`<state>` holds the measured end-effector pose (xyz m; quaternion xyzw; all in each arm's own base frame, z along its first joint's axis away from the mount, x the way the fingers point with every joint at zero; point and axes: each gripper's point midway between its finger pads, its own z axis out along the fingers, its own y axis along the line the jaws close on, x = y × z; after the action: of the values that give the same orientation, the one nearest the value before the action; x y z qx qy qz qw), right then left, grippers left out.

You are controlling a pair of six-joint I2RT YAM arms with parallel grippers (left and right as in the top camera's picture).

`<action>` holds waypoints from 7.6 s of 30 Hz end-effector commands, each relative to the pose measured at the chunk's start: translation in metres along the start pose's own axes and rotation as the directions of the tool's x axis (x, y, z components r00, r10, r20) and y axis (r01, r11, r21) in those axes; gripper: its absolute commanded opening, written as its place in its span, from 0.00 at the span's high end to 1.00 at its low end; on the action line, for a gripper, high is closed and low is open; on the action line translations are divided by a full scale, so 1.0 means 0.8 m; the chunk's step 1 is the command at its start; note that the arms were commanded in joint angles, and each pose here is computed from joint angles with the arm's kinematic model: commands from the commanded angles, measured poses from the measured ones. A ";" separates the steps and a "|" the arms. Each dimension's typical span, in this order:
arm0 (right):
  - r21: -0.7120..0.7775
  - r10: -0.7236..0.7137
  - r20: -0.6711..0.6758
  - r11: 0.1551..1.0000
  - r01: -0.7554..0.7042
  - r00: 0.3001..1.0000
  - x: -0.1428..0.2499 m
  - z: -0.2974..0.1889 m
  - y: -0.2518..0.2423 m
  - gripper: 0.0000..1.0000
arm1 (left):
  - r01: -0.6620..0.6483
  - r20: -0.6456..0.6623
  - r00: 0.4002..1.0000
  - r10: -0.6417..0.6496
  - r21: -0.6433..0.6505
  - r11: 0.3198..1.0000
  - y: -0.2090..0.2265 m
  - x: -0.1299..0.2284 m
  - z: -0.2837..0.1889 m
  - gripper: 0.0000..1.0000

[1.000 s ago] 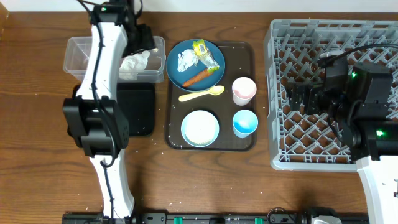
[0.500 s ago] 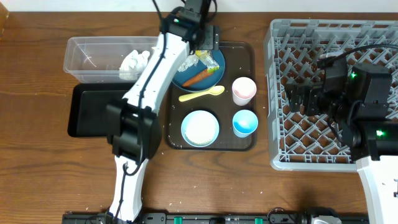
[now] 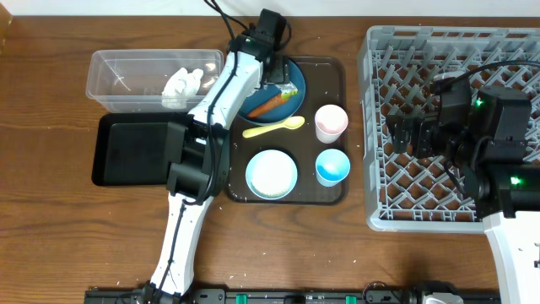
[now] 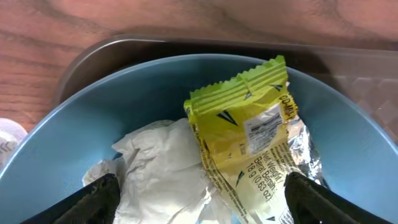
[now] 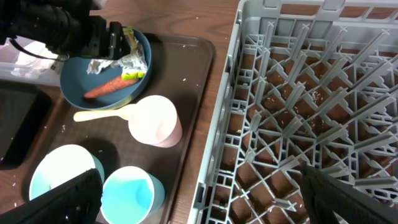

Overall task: Sort waste into correct bins and load items into the dishwasher rack
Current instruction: 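Return the left gripper to the plate and grasp the yellow-green wrapper, then carry the wrapper with the left gripper and release it into the clear bin, then reach the left gripper to the plate and grasp the orange carrot, then move the carrot with the left gripper and drop it on the black tray, then reach the left gripper to the white bowl of rice and grasp its rim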

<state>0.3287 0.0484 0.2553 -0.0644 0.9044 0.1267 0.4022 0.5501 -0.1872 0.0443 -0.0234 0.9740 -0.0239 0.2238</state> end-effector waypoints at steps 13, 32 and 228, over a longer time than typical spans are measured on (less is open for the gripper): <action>-0.013 -0.020 0.010 1.000 0.020 1.000 -0.007 -0.003 0.007 0.01 | 0.003 -0.051 0.999 -0.005 -0.041 0.999 0.007 0.025 0.043 0.86; -0.013 -0.021 0.011 1.000 0.021 1.000 -0.007 -0.003 0.007 0.01 | 0.041 0.204 0.977 -0.056 0.078 0.996 0.002 -0.068 -0.185 0.94; -0.023 0.008 -0.012 1.000 -0.008 1.000 -0.007 0.017 0.004 0.01 | -0.048 -0.261 0.963 0.063 0.062 0.997 -0.061 0.259 -0.132 0.51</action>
<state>0.3403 0.0485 0.2449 -0.0612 0.9086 0.1286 0.3926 0.3221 -0.2485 0.0655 0.0427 0.9912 -0.0601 0.1103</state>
